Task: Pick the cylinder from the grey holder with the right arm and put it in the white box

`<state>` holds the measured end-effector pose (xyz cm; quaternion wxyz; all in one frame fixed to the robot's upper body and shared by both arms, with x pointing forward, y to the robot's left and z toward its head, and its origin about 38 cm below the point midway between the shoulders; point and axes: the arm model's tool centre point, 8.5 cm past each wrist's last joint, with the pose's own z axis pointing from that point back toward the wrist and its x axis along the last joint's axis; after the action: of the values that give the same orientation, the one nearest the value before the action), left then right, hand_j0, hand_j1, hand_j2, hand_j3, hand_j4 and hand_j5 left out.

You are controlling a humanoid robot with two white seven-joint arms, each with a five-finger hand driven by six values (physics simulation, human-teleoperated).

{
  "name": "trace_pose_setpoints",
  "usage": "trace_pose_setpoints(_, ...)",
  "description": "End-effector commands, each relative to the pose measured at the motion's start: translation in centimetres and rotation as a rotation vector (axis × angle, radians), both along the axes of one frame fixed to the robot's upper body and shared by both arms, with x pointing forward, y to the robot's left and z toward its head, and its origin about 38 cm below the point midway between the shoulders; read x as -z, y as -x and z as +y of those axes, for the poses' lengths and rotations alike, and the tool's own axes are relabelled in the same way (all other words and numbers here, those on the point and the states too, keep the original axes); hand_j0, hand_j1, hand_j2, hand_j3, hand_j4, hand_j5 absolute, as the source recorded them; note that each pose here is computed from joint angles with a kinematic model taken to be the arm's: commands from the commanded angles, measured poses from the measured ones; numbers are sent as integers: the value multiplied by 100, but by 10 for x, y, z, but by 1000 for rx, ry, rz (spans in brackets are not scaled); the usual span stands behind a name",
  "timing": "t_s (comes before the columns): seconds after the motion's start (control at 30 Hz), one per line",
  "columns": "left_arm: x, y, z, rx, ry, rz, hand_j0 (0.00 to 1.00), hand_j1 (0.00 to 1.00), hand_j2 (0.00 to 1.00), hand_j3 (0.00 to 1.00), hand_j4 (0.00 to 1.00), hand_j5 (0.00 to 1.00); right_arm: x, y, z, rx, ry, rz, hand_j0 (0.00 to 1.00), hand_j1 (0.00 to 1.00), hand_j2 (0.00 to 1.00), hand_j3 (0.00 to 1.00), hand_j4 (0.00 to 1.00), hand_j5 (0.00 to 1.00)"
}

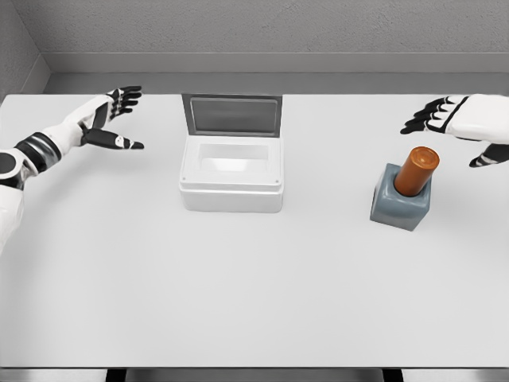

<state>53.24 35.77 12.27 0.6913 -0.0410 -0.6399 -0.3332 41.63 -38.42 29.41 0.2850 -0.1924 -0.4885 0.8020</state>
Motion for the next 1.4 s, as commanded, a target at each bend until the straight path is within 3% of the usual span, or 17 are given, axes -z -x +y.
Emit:
trace_pose_setpoints(0.0,0,-1,-1,-7,16,11,100,100,100,100,100,100,0,0,1,0,-3,3,100,100,100,100,100,100)
trace_pose_setpoints(0.1,-4,-4,-7,2,19,2,100,100,100,100,100,100,-22,-5,7,-12,-24,-55,100,100,100,100,100,100)
trace_pose_setpoints(0.13,-5,-6,-12,8,26,-1,100,100,100,100,100,100,-23,-5,11,-25,-11,-51,100,100,100,100,100,100)
trace_pose_setpoints(0.23,-6,-10,-24,26,30,-4,100,100,100,100,100,100,-12,-1,13,-37,58,19,100,100,100,100,100,100)
trace_pose_setpoints(0.43,-6,-10,-24,25,31,-3,100,100,100,100,100,100,-3,-7,47,-120,53,41,100,100,100,100,100,100)
trace_pose_setpoints(0.53,-6,-10,-24,25,32,-5,100,100,100,100,100,100,2,-7,46,-119,52,54,100,100,100,100,100,100)
trace_pose_setpoints(0.6,-6,-10,-24,25,32,-5,100,100,100,100,100,100,14,-5,41,-108,70,88,100,100,100,100,100,100)
trace_pose_setpoints(0.83,-6,-10,-24,24,33,-3,100,100,100,100,100,100,17,-6,31,-62,26,104,100,100,100,100,100,100)
trace_pose_setpoints(1.03,-6,-10,-24,24,33,-3,100,100,100,100,100,100,15,-10,27,-49,26,96,100,100,100,100,100,100)
trace_pose_setpoints(1.13,-6,-10,-25,25,34,-3,100,100,100,100,100,100,16,-14,40,-79,26,100,100,100,100,100,100,100)
trace_pose_setpoints(1.37,-7,-11,-26,27,33,-4,100,100,100,100,100,100,21,-11,30,-57,43,113,100,100,100,100,100,100)
